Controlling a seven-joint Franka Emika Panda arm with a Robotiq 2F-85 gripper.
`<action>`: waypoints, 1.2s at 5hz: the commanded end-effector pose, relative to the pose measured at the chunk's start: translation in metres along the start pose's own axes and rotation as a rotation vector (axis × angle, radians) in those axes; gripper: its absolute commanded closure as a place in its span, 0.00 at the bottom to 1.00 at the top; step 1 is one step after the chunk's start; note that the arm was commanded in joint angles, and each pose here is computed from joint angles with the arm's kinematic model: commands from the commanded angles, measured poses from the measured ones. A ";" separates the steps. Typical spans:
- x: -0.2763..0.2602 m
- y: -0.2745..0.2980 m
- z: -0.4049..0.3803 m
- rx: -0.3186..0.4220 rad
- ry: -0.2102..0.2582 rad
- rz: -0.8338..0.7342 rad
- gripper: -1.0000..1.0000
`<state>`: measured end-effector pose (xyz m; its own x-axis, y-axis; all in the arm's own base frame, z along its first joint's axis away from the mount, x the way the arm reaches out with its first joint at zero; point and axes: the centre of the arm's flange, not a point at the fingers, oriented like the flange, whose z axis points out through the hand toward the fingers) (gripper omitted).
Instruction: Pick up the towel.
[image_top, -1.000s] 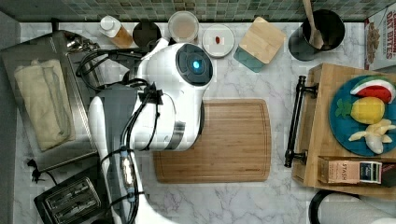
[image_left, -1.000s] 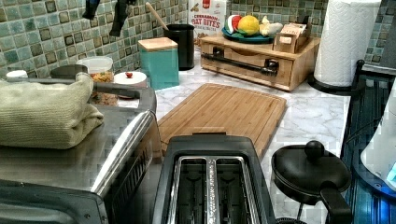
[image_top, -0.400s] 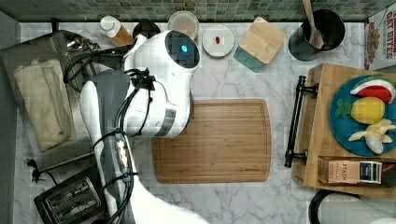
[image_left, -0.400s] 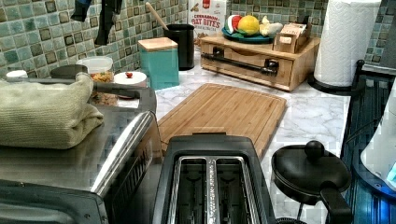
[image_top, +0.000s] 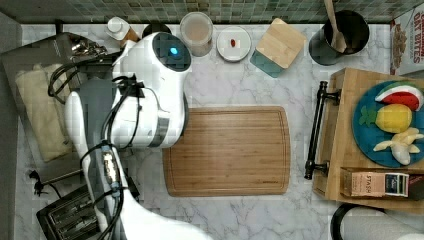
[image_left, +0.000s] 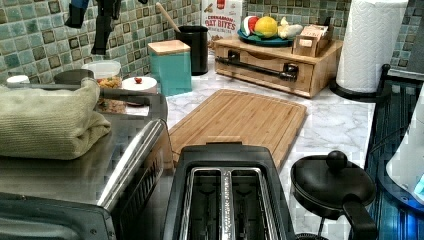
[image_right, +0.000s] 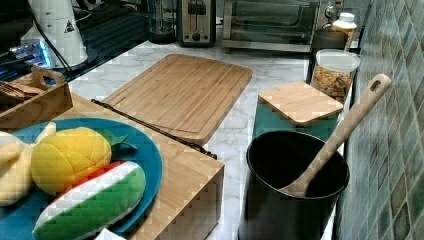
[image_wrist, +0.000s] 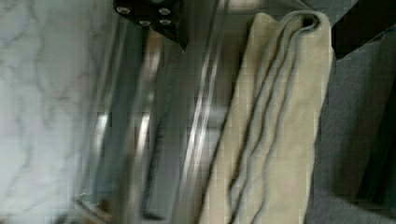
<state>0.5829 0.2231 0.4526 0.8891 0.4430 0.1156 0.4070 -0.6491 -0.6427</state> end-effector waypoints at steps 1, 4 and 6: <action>0.052 -0.117 0.023 -0.034 0.060 -0.181 0.00; 0.077 -0.081 0.047 -0.174 0.088 0.047 0.00; 0.078 -0.073 0.057 -0.167 0.023 0.096 1.00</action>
<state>0.5857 0.3435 0.4127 0.9029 0.4299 -0.0011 0.3621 -0.7618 -0.5372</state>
